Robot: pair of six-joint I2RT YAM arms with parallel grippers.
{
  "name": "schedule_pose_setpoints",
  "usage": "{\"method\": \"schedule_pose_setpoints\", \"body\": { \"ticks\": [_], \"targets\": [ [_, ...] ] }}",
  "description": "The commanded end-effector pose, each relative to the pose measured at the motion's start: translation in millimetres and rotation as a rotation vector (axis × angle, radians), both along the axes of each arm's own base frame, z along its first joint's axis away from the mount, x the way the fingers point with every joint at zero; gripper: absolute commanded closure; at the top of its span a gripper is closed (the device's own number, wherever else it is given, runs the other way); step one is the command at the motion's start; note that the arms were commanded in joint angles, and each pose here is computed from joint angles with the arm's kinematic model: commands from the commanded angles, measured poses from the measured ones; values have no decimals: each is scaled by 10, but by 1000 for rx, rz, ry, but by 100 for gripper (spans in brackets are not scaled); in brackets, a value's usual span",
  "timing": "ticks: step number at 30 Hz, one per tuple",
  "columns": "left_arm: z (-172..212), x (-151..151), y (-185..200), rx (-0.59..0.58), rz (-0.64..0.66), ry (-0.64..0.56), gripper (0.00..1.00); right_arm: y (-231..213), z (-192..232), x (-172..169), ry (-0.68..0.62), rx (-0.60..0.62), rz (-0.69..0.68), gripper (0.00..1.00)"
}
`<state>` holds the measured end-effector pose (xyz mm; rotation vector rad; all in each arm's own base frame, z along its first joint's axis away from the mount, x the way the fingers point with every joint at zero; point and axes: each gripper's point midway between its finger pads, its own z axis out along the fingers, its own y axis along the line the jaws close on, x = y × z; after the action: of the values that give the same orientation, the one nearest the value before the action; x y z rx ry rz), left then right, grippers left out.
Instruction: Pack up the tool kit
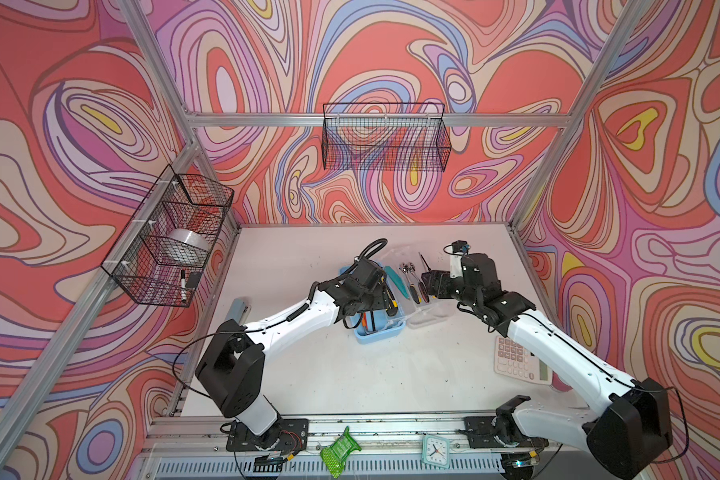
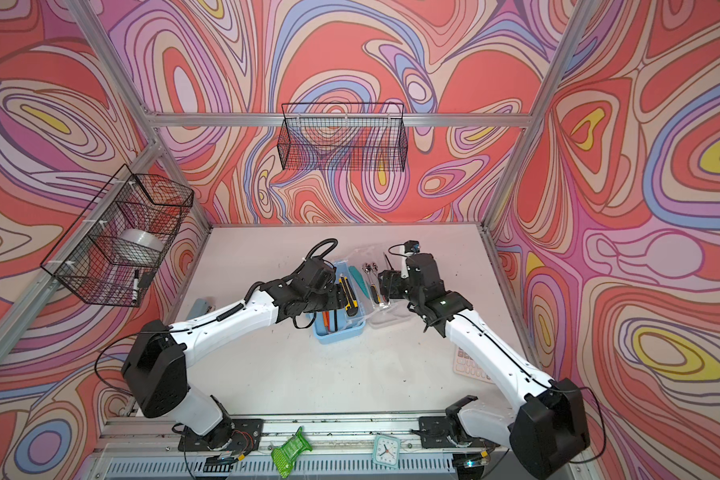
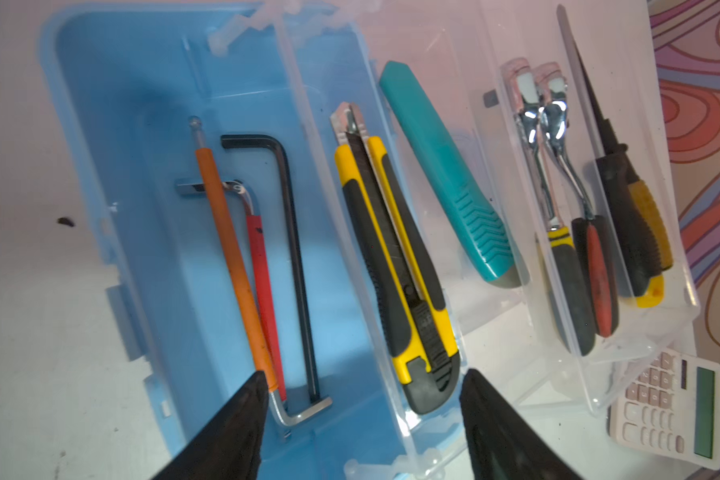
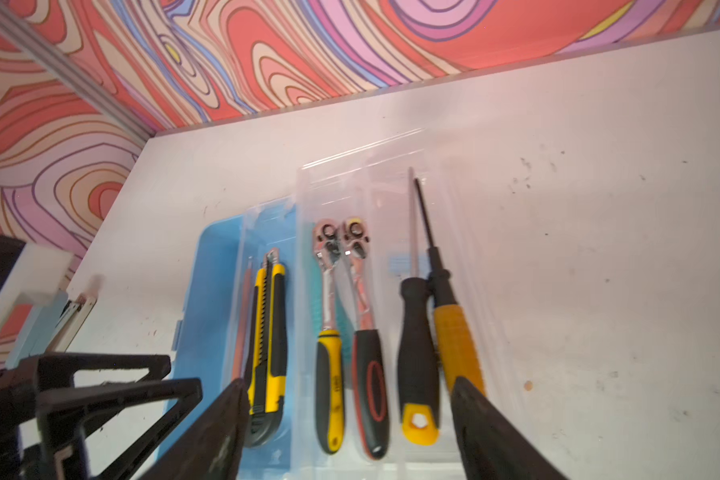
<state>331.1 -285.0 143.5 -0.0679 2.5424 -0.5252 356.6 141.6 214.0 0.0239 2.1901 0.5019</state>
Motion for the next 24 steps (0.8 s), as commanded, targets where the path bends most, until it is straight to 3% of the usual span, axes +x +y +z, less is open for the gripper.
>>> {"method": "schedule_pose_setpoints", "body": {
  "ticks": [1,5,12,18,24],
  "targets": [
    [-36,31,-151,-15,-34,18,27,-159,-93,39,19,87,29,21],
    [-135,44,-202,-1,-37,49,30,-408,-231,148,41,151,-9,21],
    [-195,49,-152,27,-12,65,41,-441,-429,279,67,235,10,21],
    [-189,31,-34,72,14,62,38,-349,-494,308,72,317,63,22],
    [-212,9,-16,66,18,62,42,-248,-571,319,86,365,114,23]
  ]
}}
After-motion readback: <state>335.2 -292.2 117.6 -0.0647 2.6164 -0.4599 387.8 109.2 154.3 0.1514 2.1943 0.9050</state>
